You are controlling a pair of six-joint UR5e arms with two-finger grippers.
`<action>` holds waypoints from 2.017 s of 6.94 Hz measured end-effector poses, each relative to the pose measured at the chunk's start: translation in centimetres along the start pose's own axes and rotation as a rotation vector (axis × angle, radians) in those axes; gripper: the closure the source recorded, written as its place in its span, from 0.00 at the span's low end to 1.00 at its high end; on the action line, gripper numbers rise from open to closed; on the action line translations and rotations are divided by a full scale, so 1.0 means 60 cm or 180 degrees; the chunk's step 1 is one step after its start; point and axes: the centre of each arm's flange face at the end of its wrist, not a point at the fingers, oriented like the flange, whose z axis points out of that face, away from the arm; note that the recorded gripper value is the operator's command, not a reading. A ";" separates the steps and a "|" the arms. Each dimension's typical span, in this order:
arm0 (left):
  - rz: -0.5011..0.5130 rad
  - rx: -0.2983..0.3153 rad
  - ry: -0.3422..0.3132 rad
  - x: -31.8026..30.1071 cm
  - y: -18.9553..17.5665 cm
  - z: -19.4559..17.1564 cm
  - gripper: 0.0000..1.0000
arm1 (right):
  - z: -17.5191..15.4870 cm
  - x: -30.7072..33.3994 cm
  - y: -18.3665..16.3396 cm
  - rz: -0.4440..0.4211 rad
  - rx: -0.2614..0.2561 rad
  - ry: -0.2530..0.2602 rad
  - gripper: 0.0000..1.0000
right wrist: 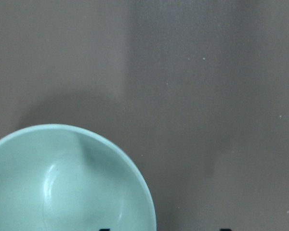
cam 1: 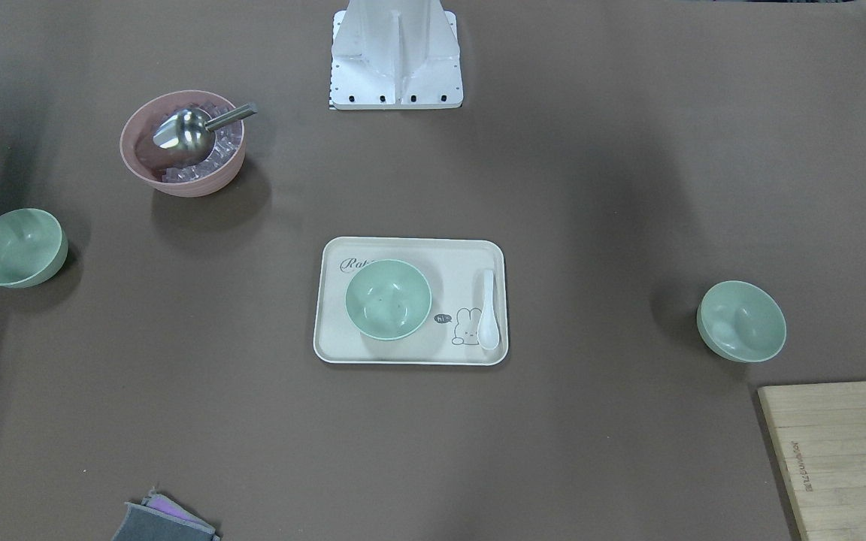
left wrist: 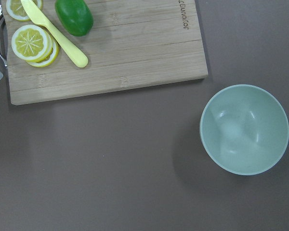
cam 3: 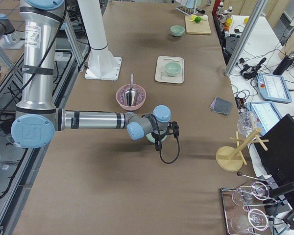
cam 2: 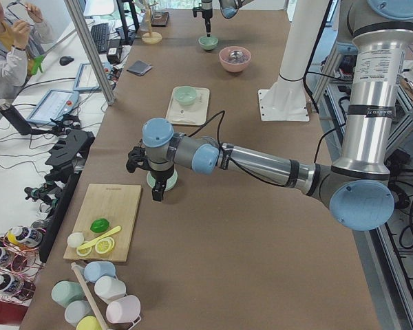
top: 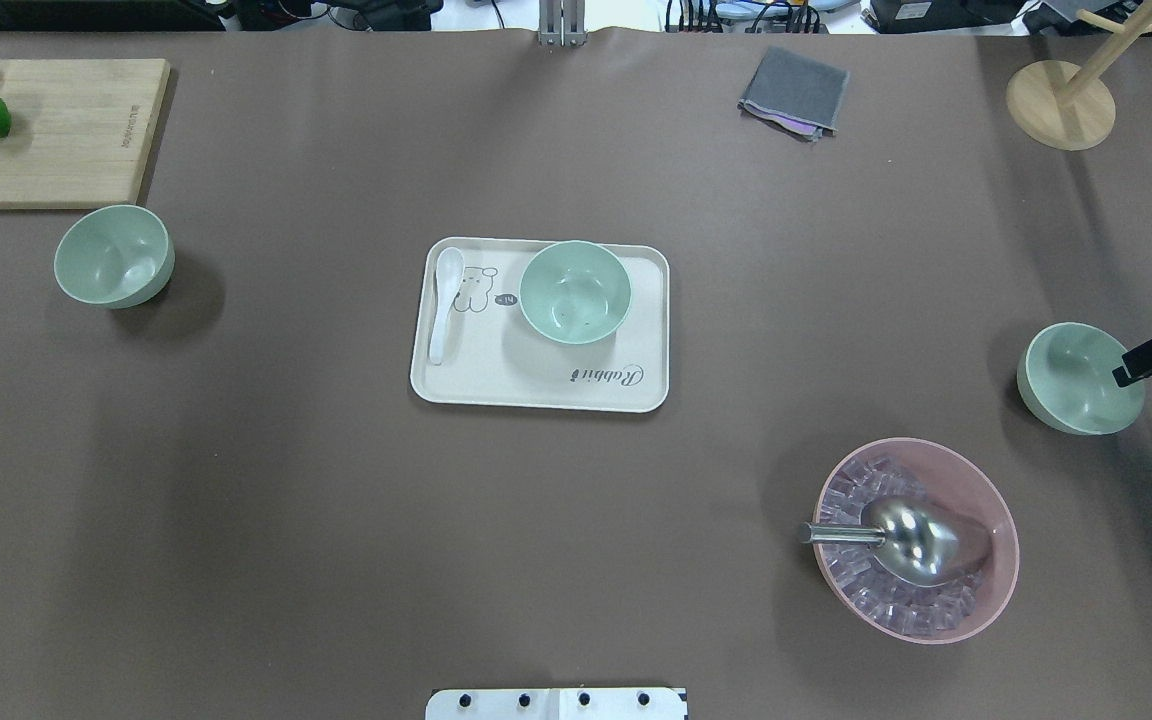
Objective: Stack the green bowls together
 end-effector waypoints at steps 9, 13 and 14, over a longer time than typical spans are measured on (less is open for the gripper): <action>0.0001 -0.0061 -0.0105 -0.004 -0.014 0.028 0.03 | -0.064 -0.133 -0.086 0.0332 0.0234 -0.0270 1.00; -0.0056 -0.0168 0.0051 0.090 -0.091 0.211 0.12 | -0.129 -0.471 -0.214 0.1072 0.0232 -0.0810 1.00; -0.0054 -0.0217 0.0065 0.121 -0.106 0.250 0.17 | -0.146 -0.551 -0.234 0.1209 0.0221 -0.0832 1.00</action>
